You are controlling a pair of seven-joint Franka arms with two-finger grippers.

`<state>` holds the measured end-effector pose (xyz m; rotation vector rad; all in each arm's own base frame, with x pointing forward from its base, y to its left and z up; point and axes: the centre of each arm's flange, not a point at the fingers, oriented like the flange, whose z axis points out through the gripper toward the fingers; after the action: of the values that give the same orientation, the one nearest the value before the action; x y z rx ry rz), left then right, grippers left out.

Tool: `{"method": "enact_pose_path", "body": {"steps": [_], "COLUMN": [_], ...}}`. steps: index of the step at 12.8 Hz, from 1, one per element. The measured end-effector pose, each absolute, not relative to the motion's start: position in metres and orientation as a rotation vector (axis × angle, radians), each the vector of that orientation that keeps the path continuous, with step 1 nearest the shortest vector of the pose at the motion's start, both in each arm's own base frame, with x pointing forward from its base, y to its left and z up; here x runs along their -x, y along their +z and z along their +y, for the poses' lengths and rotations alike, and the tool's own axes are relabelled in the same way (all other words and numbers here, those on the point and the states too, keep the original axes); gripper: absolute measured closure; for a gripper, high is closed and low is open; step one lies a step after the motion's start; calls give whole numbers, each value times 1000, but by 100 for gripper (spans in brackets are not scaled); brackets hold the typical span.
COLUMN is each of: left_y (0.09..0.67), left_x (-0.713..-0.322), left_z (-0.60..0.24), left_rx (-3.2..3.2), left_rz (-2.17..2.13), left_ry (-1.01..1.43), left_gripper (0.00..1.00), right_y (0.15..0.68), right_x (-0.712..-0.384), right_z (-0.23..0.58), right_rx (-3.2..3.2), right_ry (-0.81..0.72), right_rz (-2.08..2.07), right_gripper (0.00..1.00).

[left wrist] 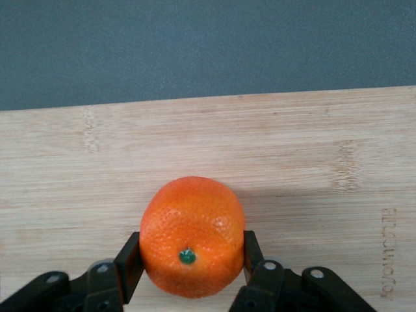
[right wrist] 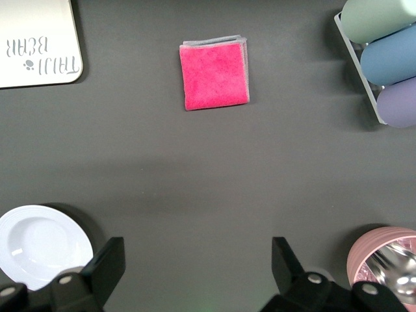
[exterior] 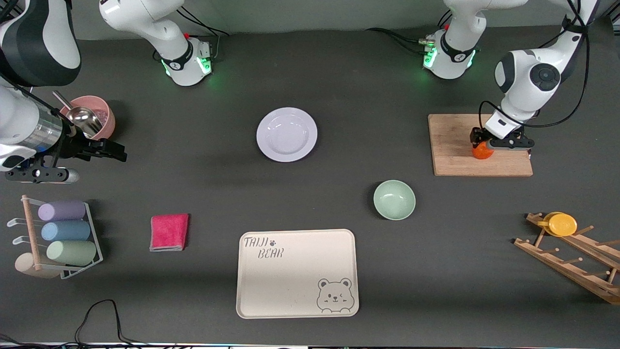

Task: Place orange and plate with both arms
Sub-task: 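Lift the orange with the left gripper and carry it over the plate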

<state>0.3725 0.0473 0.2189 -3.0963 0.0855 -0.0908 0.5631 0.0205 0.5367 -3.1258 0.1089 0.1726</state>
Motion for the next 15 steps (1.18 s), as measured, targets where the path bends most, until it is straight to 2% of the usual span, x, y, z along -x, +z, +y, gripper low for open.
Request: {"method": "enact_pose_path", "body": {"steps": [2,4,7,10,13,15], "left_y": [221,247,367,504,598,625], "left_x": [-375,-391,-441,-471,-470,-466], "left_z": [48,51,54,22,-19,-53], "left_rx": [3096,3094,3065,3025,3010,3028], "left_rz": [85,80,84,123,174,175], "left_ry": [-87,38,179,207,184,163], "left_gripper": [35,35,35,35,35,35], "right_y": [540,541,544,547,547,547], "right_x": [-562,-563,-565,-568,-568,-568], "right_z": [22,28,18,5,8,3], "right_rx": [3124,3125,3142,3143,3144,3144], "right_ry": [161,141,114,72,69,65], "right_rz": [101,93,109,142,135,149], "right_gripper": [0,0,0,0,0,0]}}
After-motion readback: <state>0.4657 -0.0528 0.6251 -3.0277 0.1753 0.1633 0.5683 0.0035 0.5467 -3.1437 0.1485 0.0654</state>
